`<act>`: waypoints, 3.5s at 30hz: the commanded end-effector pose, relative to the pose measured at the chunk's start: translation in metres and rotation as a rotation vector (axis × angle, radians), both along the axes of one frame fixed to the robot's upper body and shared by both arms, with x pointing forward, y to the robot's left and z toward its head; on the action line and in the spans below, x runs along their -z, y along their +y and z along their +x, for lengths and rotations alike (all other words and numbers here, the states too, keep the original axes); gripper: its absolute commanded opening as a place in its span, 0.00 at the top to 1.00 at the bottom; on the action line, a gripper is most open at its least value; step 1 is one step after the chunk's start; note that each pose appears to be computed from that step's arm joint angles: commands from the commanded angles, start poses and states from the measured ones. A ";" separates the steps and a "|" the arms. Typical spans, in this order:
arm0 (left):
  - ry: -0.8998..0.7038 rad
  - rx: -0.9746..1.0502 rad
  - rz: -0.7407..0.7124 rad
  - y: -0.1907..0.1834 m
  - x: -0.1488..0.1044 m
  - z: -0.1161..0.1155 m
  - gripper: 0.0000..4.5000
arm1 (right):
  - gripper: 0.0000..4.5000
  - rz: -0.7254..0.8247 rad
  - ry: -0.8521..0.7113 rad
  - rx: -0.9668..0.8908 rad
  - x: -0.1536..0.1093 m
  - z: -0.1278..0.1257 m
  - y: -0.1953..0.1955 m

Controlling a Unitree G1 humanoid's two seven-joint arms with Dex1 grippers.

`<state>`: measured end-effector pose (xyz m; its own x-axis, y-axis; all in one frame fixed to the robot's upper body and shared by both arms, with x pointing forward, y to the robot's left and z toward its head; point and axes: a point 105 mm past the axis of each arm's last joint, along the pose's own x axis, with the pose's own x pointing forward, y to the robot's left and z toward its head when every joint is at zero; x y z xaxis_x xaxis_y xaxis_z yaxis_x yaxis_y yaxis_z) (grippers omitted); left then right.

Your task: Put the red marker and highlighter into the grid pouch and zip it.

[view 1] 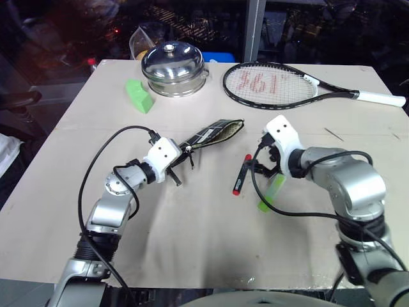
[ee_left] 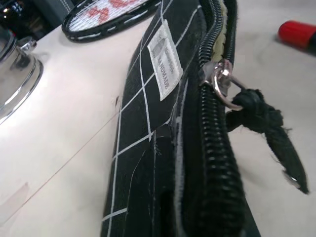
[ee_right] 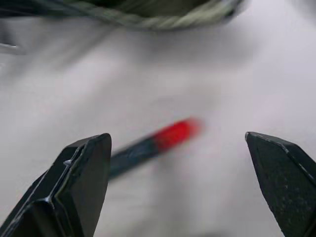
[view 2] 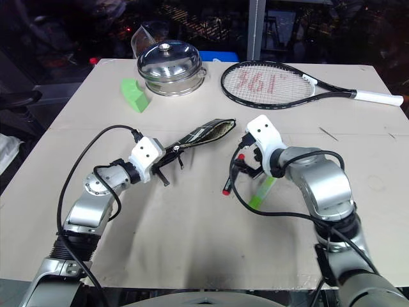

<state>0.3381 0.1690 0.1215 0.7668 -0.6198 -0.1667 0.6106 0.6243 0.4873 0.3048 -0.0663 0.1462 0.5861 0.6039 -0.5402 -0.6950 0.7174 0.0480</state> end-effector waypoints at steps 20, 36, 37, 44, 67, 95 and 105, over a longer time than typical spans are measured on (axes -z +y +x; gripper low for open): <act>-0.051 0.008 0.021 0.000 -0.011 -0.018 1.00 | 0.62 -0.324 0.365 0.068 0.070 -0.002 0.021; -0.022 0.081 -0.002 0.000 -0.012 -0.024 1.00 | 0.93 -0.208 -0.302 -0.347 -0.069 -0.003 0.041; -0.022 0.094 -0.006 -0.001 -0.014 -0.024 1.00 | 0.93 -0.240 -0.362 -0.386 -0.075 -0.006 0.038; -0.025 0.181 -0.046 -0.016 -0.027 -0.026 1.00 | 0.93 -0.531 -0.656 -0.478 -0.070 0.004 0.030; -0.126 0.389 0.040 -0.072 -0.035 -0.037 1.00 | 0.93 -0.869 -0.966 -1.155 0.001 0.008 0.054; 0.005 0.305 -0.053 -0.065 -0.012 -0.018 1.00 | 0.93 -0.591 -0.996 -1.136 -0.067 -0.028 0.049; -0.002 0.331 -0.087 -0.067 -0.018 -0.022 1.00 | 0.93 -0.382 -0.915 -1.149 -0.067 -0.050 0.041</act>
<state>0.3180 0.1007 0.1274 0.5232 -0.8404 -0.1411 0.7984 0.4254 0.4262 0.2584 -0.0242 0.2026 0.1232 0.8420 -0.5252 -0.5636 -0.3762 -0.7354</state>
